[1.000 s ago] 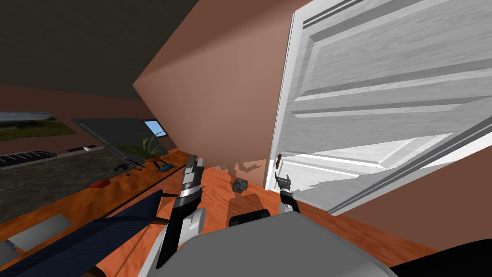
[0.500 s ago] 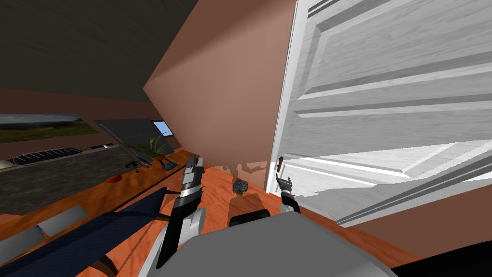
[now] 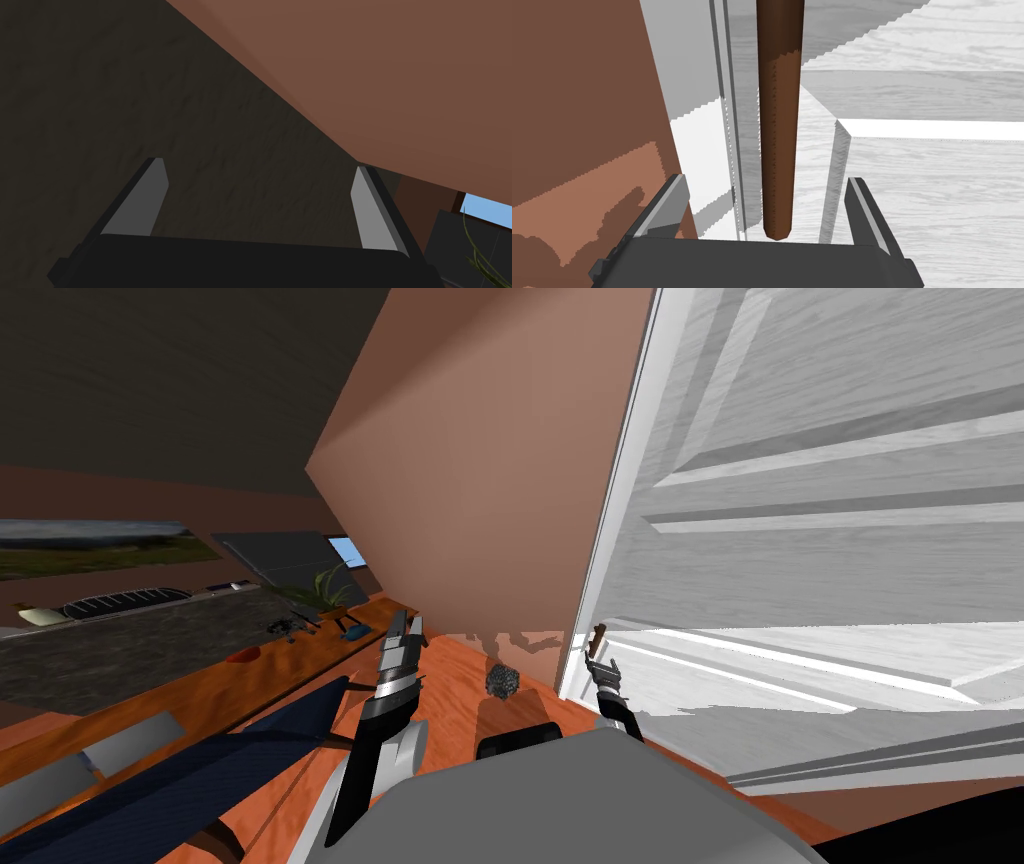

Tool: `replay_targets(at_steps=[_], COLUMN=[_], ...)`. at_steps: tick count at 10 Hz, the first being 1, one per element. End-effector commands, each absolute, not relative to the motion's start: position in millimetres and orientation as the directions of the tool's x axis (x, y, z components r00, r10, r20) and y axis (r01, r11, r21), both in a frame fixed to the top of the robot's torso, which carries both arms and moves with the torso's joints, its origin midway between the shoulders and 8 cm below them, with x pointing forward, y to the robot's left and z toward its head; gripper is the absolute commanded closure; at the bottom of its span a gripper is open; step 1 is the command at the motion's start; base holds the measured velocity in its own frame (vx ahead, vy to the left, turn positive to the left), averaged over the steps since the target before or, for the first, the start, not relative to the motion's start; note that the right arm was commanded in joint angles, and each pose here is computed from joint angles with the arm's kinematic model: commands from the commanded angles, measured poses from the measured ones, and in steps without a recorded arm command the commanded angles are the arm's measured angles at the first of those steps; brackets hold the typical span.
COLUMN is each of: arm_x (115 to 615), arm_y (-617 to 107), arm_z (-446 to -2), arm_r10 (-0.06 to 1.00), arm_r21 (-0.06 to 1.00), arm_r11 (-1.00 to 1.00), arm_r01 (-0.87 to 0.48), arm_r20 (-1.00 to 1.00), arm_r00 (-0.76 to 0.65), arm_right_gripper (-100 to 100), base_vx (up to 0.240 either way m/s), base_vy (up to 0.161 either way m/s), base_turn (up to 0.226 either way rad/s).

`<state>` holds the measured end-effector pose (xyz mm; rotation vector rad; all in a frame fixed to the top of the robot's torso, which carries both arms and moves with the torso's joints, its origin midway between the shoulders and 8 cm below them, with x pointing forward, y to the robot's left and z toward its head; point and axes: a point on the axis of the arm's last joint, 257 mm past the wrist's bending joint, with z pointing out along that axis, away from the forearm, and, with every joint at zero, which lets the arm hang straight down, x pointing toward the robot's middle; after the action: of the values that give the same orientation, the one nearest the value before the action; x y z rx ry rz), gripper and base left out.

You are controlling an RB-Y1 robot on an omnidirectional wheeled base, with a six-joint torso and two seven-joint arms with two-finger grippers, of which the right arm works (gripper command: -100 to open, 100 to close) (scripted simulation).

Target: Pull the door open

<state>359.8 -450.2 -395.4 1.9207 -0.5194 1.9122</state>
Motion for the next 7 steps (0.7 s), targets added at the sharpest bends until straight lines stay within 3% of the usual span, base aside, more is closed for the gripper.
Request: replay_targets(at_steps=[1, 7], arm_x=[353.8, 330.5], arm_y=[-467.8, -527.3], arm_z=[-396.0, -391.7], arm_r10=[0.004, 0.004], arm_r21=[0.006, 0.004], arm_r11=[-0.853, -0.827], arm_r01=[-0.522, -0.562], arm_r20=[1.0, 1.0], arm_r00=[0.005, 0.0], arm_right_gripper=[-100, -100], base_vx=[0.113, 0.109], base_vy=[0.008, 0.003], base_turn=[0.093, 0.072])
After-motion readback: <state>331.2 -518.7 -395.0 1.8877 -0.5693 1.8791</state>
